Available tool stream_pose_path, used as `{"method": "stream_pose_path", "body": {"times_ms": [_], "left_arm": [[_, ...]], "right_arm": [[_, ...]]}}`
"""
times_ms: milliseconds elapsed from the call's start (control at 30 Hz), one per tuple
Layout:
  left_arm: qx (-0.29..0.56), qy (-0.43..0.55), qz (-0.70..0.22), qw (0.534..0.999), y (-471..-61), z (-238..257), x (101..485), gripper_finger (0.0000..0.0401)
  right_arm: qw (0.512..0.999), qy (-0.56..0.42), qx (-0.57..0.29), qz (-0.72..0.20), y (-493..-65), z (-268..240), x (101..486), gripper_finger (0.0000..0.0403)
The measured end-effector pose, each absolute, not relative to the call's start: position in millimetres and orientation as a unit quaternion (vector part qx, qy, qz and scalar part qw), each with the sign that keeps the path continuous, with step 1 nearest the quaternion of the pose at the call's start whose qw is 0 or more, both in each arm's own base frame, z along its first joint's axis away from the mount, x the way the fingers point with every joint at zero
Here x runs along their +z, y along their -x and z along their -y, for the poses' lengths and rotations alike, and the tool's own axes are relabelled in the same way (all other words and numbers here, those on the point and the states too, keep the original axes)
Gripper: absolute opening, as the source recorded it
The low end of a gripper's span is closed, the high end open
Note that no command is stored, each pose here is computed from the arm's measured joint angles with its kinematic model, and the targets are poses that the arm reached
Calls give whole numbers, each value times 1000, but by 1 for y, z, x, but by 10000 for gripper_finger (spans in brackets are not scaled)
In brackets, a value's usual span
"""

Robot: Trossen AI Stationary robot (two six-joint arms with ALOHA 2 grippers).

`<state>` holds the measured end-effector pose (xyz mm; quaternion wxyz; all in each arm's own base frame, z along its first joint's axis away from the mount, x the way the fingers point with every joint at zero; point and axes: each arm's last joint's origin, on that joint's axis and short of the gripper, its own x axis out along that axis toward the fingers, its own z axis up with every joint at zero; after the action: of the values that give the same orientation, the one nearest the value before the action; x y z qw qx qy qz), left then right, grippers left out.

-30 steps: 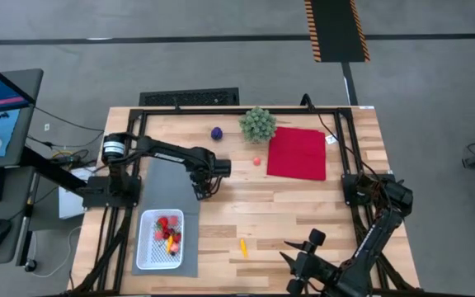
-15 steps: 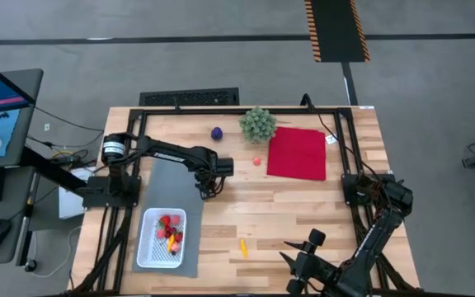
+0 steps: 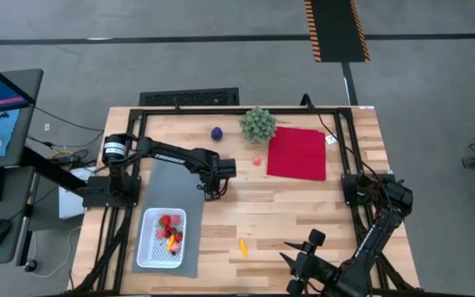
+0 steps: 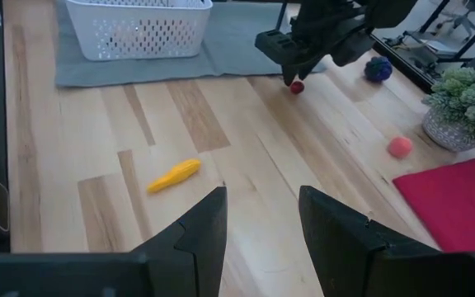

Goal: Pick and placing Produce into tupperware
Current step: Put the red cherry into the white basket

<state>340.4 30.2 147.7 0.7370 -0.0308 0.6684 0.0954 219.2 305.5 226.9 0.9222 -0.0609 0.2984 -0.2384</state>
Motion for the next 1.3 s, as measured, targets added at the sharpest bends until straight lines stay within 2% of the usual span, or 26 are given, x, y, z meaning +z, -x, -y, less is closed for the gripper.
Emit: {"method": "stream_pose_path", "body": {"times_ms": [233, 467, 567, 700, 767, 867, 1000, 1167, 1300], "left_arm": [[102, 35, -646, 756, -344, -35, 144, 155], [100, 62, -645, 755, -341, -45, 142, 149], [103, 72, -643, 756, -341, -47, 142, 115], [102, 66, -647, 753, -340, -44, 142, 35], [106, 50, -656, 746, -340, -39, 143, 10], [109, 24, -671, 733, -339, -30, 151, 4], [112, -7, -670, 734, -333, -11, 181, 1], [124, 31, -614, 779, -326, -7, 217, 0], [132, 20, -578, 805, -330, -10, 224, 7]], "right_arm": [[923, 59, -238, -298, -219, -306, 227, 175], [923, 58, -238, -298, -219, -306, 227, 175], [923, 58, -238, -299, -219, -306, 227, 175], [922, 58, -238, -299, -219, -306, 227, 175], [922, 58, -238, -299, -219, -306, 227, 175], [922, 58, -238, -299, -219, -306, 227, 175], [922, 60, -238, -299, -219, -306, 227, 175], [922, 58, -237, -299, -219, -306, 227, 175], [923, 58, -237, -299, -220, -306, 227, 175]]}}
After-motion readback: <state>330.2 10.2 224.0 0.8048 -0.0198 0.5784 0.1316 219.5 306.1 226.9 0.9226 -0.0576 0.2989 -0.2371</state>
